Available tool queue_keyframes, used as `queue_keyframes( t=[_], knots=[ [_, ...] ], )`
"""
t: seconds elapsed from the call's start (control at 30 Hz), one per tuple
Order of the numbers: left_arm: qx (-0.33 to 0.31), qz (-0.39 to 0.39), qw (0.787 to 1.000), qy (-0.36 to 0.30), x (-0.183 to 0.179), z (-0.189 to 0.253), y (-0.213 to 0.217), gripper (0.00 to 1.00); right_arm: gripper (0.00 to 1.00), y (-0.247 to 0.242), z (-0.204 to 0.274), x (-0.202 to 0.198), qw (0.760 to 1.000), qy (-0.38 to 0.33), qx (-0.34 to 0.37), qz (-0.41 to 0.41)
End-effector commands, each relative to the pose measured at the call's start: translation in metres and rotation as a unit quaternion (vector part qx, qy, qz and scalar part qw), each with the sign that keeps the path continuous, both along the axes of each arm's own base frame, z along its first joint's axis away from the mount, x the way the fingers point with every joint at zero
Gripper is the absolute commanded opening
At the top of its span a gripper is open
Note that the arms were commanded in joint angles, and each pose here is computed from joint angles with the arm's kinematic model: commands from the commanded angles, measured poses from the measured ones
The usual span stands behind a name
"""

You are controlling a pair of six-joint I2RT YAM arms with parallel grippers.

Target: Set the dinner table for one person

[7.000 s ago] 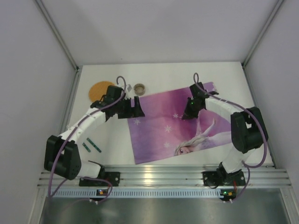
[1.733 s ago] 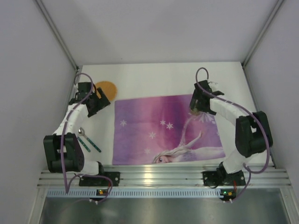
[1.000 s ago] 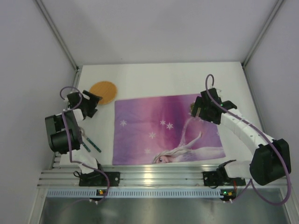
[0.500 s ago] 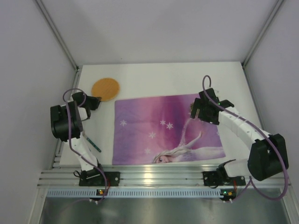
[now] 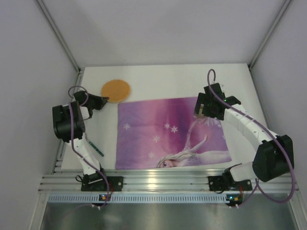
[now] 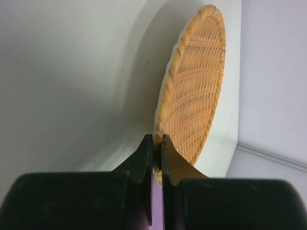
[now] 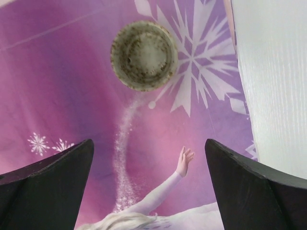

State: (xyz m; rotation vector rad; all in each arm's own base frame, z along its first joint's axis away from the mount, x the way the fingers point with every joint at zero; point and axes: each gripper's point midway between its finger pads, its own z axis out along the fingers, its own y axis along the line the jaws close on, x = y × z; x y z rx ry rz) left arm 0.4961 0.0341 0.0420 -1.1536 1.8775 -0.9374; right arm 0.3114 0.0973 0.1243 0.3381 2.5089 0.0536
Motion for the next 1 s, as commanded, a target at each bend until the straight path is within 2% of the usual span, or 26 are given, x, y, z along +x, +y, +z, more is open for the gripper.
queue_keyframes(
  t=[0.0, 0.23, 0.4, 0.43, 0.5, 0.57, 0.6, 0.67, 0.7, 0.83, 0.97],
  knots=[
    [-0.002, -0.086, 0.995, -0.051, -0.001, 0.045, -0.024, 0.0, 1.0, 0.002, 0.038, 0.026, 0.998, -0.056, -0.006, 0.007],
    [0.009, -0.151, 0.974, -0.166, -0.027, 0.152, -0.052, 0.0, 1.0, 0.009, 0.085, 0.066, 0.994, -0.112, 0.005, 0.007],
    [-0.022, -0.199, 0.955, -0.217, -0.055, 0.192, -0.077, 0.0, 1.0, 0.013, 0.095, 0.075, 0.992, -0.124, 0.013, 0.002],
    [-0.03, -0.232, 0.947, -0.221, -0.064, 0.195, -0.089, 0.0, 1.0, 0.012, 0.098, 0.074, 0.992, -0.127, 0.017, -0.001],
    [-0.025, -0.272, 0.936, -0.222, -0.075, 0.191, -0.104, 0.0, 1.0, 0.011, 0.098, 0.072, 0.992, -0.128, 0.017, -0.002],
    [-0.033, -0.305, 0.936, -0.174, -0.092, 0.171, -0.126, 0.0, 1.0, 0.008, 0.101, 0.068, 0.991, -0.134, 0.017, -0.009],
    [0.002, -0.325, 0.931, -0.169, -0.098, 0.157, -0.133, 0.0, 1.0, 0.006, 0.103, 0.066, 0.99, -0.137, 0.016, -0.01],
    [0.009, -0.362, 0.924, -0.123, -0.121, 0.134, -0.163, 0.0, 1.0, 0.004, 0.106, 0.06, 0.99, -0.143, 0.018, -0.013],
    [0.018, -0.381, 0.916, -0.123, -0.129, 0.128, -0.174, 0.0, 1.0, 0.003, 0.106, 0.058, 0.989, -0.143, 0.018, -0.013],
    [0.017, -0.455, 0.884, -0.105, -0.173, 0.105, -0.233, 0.0, 1.0, -0.001, 0.111, 0.045, 0.988, -0.152, 0.026, -0.017],
    [-0.01, -0.491, 0.867, -0.085, -0.199, 0.08, -0.255, 0.0, 1.0, -0.003, 0.109, 0.038, 0.988, -0.15, 0.028, -0.015]
  ],
)
